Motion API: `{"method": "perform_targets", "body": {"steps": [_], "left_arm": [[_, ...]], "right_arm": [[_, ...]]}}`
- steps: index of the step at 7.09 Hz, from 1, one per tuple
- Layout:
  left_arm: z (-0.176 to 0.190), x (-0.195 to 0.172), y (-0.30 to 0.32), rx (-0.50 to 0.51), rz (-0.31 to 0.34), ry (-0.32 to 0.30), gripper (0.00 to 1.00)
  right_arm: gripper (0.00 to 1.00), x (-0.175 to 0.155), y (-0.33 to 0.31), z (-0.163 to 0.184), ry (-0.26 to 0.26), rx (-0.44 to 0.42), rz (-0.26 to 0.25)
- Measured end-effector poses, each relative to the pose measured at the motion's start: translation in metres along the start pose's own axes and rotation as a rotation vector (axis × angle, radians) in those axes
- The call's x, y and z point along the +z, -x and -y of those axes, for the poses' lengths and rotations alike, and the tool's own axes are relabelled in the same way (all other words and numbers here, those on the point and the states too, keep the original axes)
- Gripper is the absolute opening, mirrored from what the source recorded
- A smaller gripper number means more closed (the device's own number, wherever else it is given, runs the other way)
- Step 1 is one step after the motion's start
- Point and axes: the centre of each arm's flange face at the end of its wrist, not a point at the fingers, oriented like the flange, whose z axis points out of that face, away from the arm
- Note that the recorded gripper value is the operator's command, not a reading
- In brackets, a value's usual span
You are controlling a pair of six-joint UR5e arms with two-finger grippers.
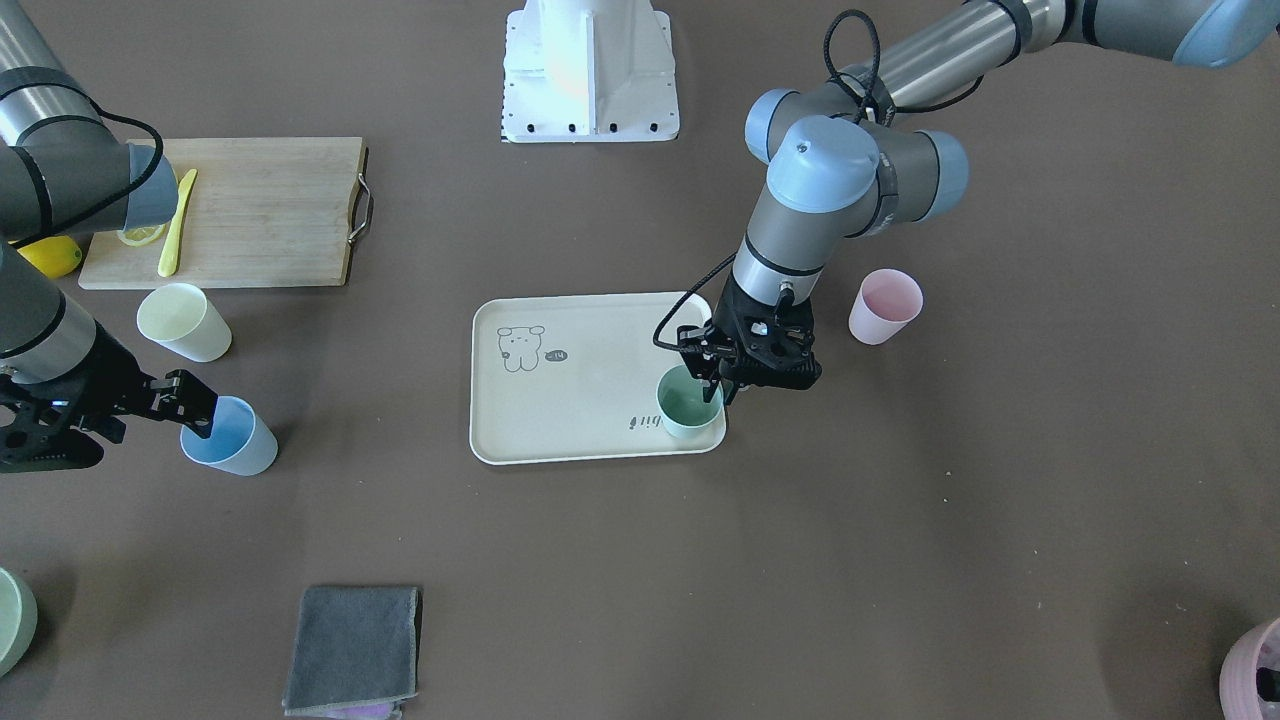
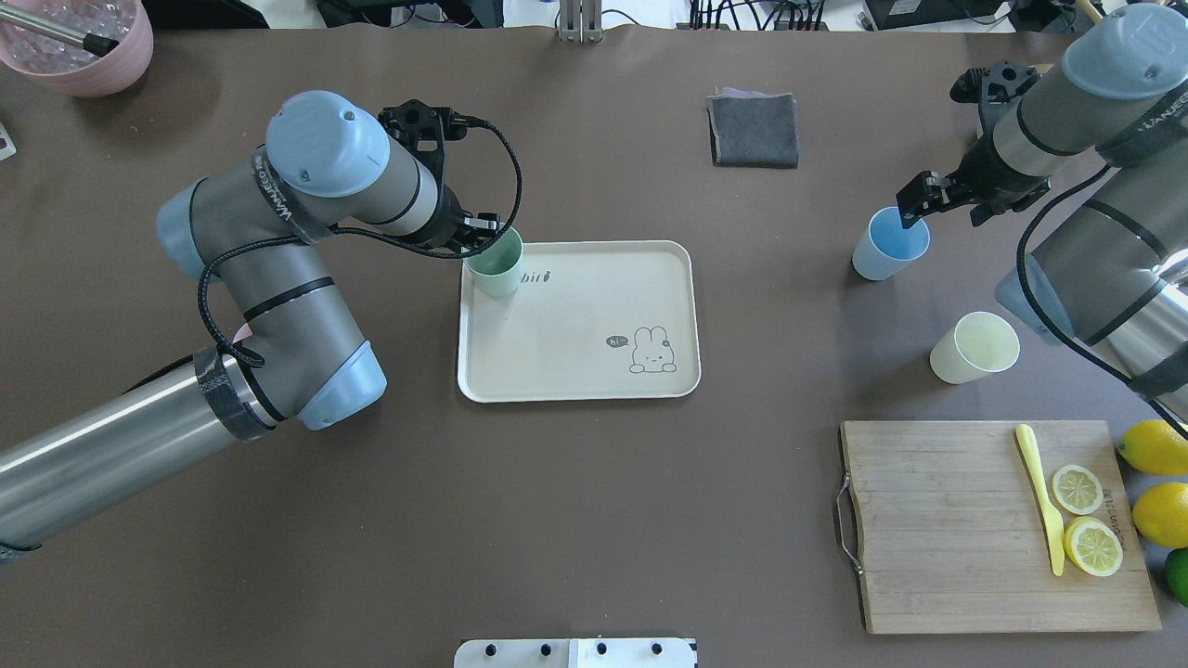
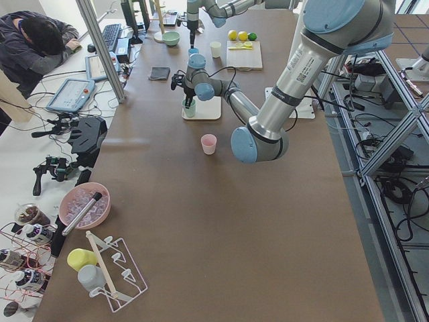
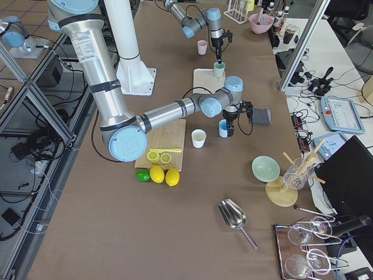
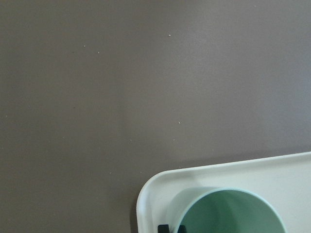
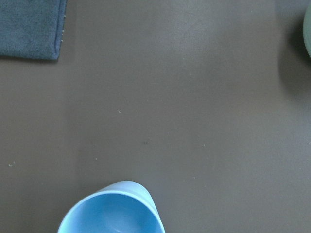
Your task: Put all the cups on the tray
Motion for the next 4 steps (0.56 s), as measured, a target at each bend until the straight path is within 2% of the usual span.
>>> {"method": "perform_targets", "body": {"steps": [1,4], "left_arm": [[0.011,-0.014,0.003,-0.002,-0.018,-0.006,0.98],[0.045,-0.054,0.028,-0.004,-0.065,0.011,0.98]], "right_arm": [[0.01,0.006,0.0,-0.001,-0.002,-0.004,-0.008],[0.0,0.014,0.001,-0.005,-0.007,-0.003,-0.007]]}}
